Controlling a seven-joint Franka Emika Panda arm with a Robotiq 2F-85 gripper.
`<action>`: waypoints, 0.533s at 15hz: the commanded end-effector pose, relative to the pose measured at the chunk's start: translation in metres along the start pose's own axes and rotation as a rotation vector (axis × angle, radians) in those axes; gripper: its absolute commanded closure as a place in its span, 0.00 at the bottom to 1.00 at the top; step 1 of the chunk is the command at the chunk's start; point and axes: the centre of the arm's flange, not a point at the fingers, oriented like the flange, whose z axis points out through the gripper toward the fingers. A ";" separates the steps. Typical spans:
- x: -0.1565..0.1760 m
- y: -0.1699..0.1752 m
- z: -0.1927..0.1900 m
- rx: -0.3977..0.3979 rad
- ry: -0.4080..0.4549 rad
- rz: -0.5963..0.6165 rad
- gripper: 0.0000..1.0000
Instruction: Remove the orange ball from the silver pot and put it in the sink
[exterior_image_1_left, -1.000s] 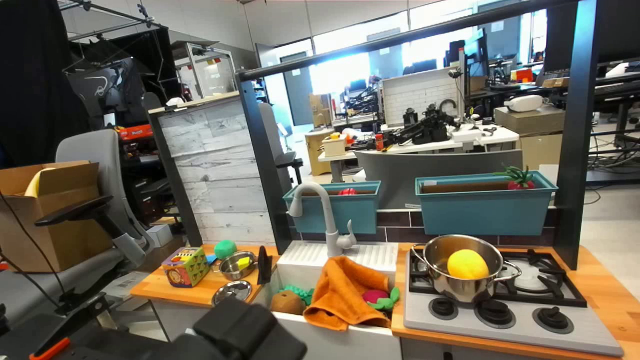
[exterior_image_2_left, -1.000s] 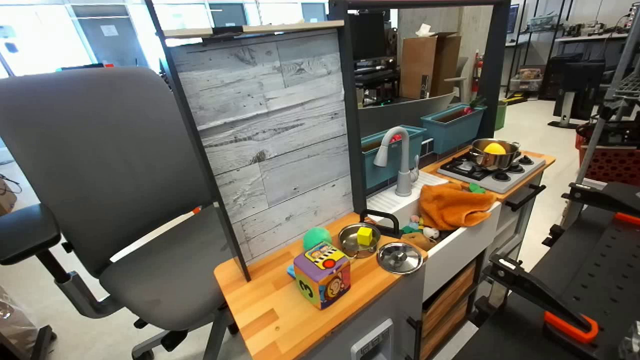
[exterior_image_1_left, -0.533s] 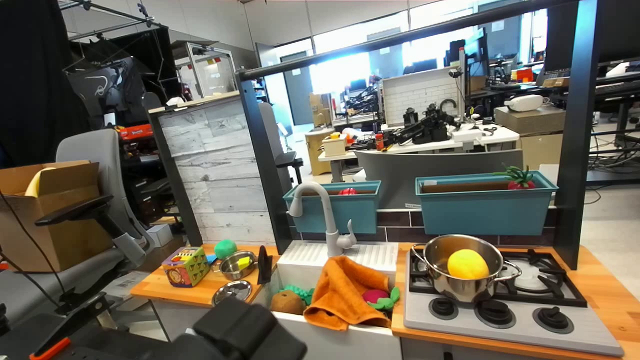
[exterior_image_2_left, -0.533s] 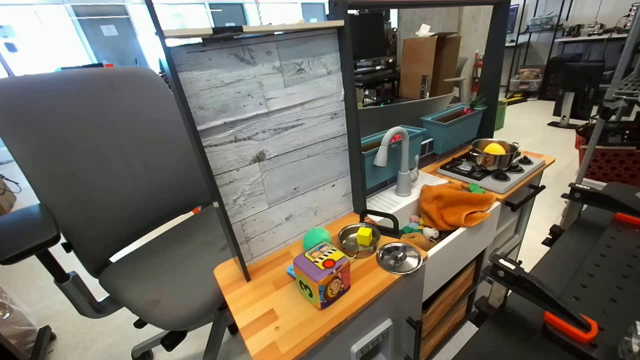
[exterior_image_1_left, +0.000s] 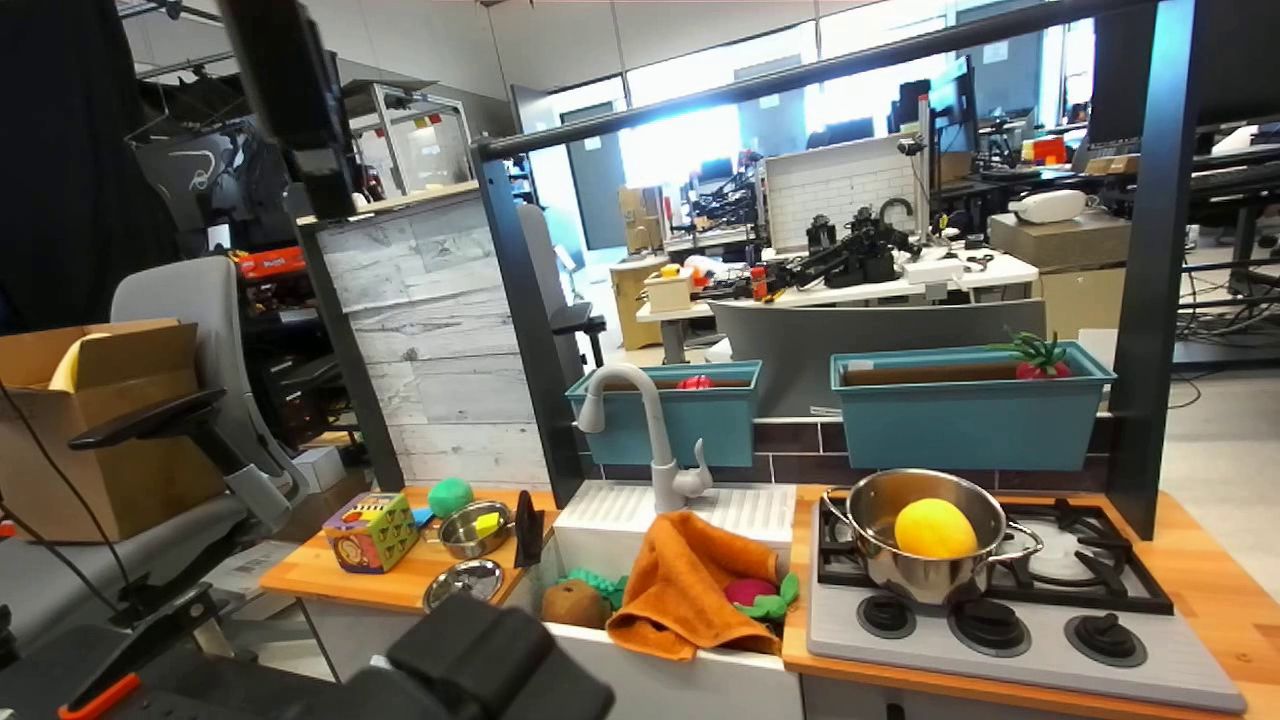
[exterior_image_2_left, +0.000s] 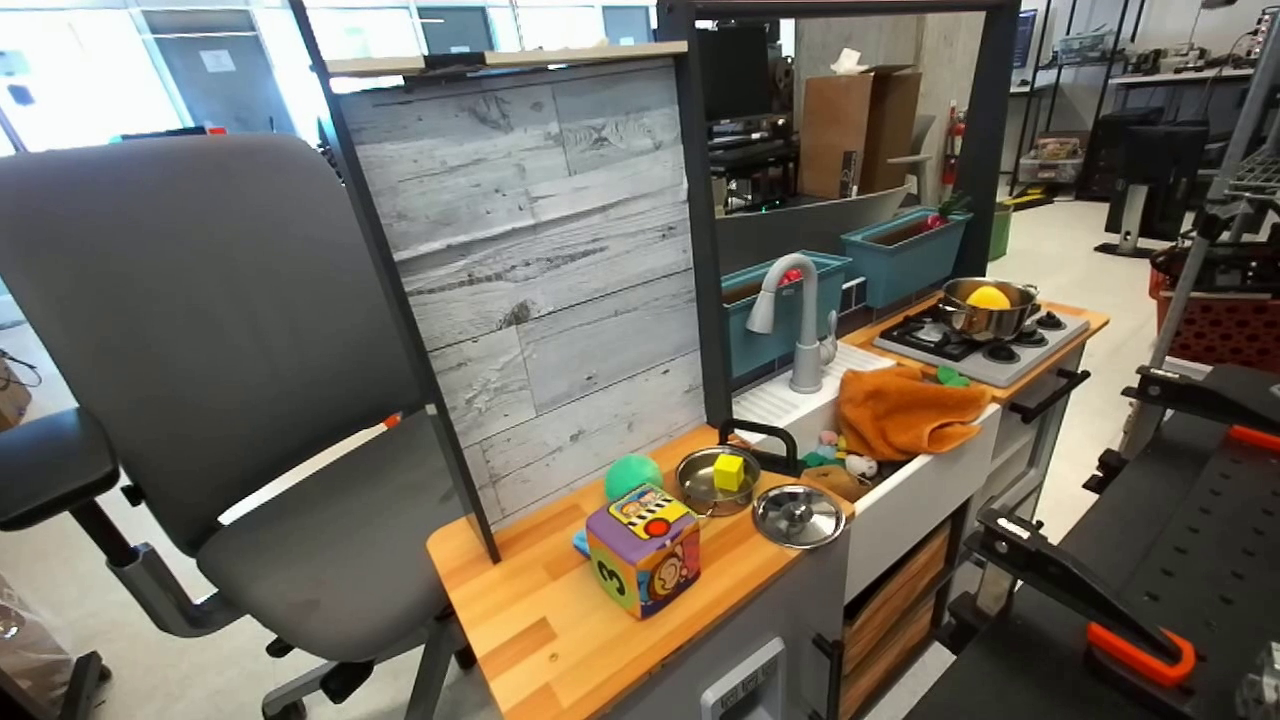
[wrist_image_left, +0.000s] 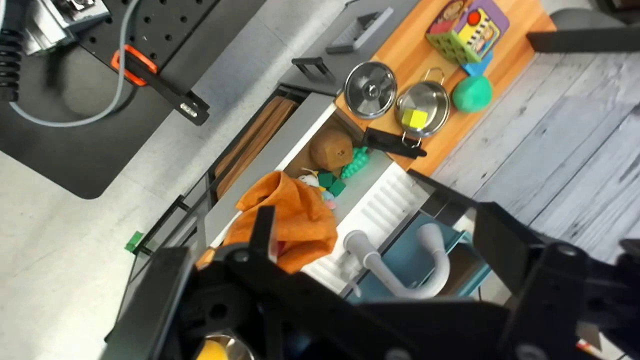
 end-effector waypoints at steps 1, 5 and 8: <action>0.092 0.019 0.026 0.077 -0.038 0.191 0.00; 0.169 0.054 0.063 0.138 -0.065 0.437 0.00; 0.224 0.074 0.092 0.173 -0.037 0.613 0.00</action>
